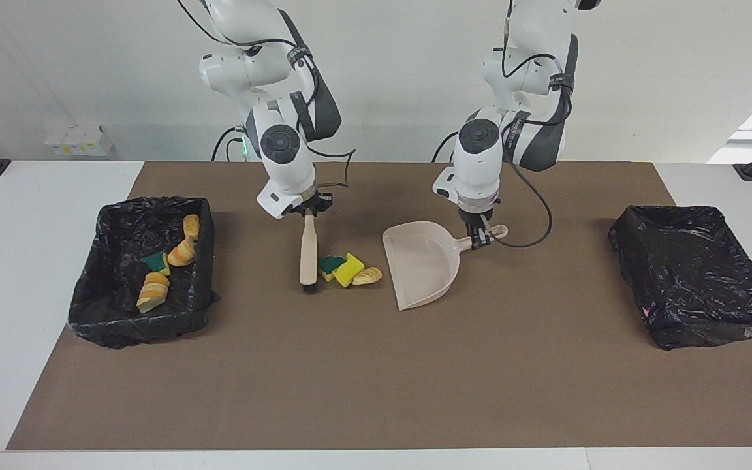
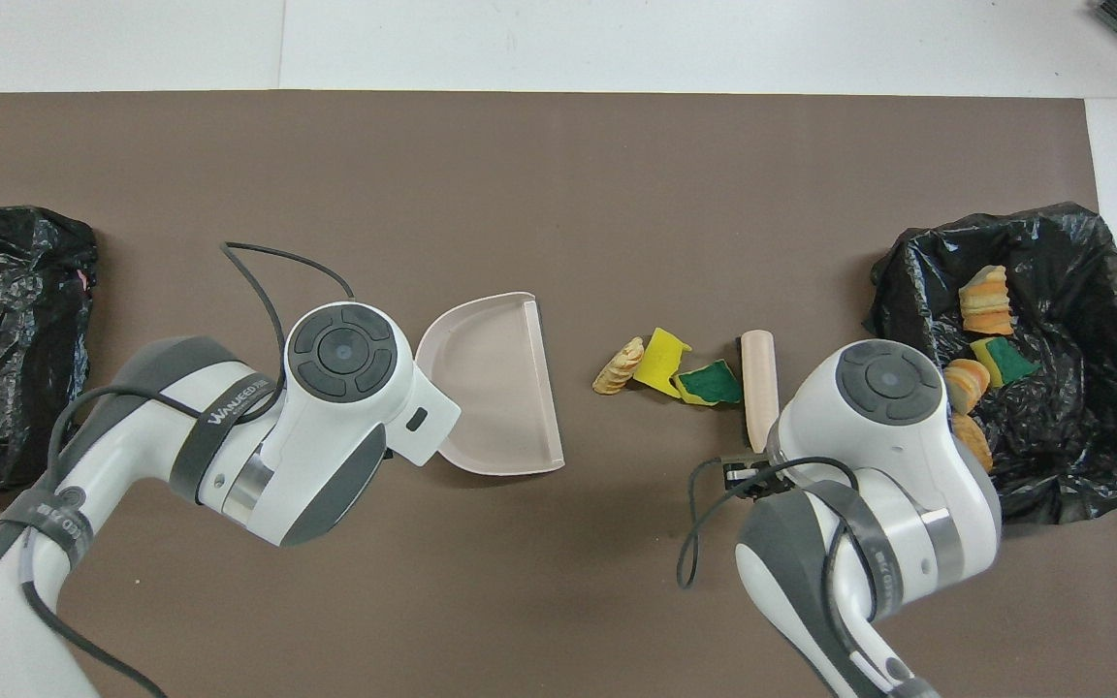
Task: Sweep and dump trash in bin
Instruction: 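Sweep the sponges and bread into the dustpan with the right gripper's brush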
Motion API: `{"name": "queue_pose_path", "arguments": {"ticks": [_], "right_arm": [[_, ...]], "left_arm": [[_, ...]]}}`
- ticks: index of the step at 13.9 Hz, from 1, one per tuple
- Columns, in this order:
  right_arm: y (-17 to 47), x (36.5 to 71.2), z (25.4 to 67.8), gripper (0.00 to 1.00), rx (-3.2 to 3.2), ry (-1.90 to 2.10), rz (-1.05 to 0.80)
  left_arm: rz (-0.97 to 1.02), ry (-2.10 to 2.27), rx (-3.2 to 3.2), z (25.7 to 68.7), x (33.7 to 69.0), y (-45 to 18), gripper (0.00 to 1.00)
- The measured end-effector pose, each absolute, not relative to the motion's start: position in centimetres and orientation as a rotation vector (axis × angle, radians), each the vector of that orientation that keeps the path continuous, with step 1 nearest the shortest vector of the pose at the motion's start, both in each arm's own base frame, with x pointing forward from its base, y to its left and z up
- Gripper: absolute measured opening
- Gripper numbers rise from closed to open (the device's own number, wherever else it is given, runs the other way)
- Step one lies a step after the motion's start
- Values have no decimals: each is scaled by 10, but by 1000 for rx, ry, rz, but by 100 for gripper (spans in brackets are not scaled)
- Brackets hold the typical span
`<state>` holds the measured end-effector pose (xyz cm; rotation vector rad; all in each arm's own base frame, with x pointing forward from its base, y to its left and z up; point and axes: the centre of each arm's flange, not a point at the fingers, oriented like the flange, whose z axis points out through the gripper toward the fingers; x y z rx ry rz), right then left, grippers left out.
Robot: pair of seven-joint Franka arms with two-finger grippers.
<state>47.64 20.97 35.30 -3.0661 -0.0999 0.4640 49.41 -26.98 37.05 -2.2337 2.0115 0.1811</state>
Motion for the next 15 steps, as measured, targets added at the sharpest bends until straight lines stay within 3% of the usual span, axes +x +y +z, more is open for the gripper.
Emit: {"name": "queue_pose_path", "arguments": {"ticks": [3,7,11,15], "right_arm": [[234,482,372,25,-3059,-180,473],[201,502,383,25,-3148,-244,454],[197,509,360,25,-3158,-276,443],[258,496,329,25,-3145,-451,423]], "left_arm": [[181,2011,-2234,370,494,-270,32],[181,2011,-2234,370,494,-270,32],[183,2011,-2235,370,494,-269,32],[184,2006,-2239,369,494,-268,32]]}}
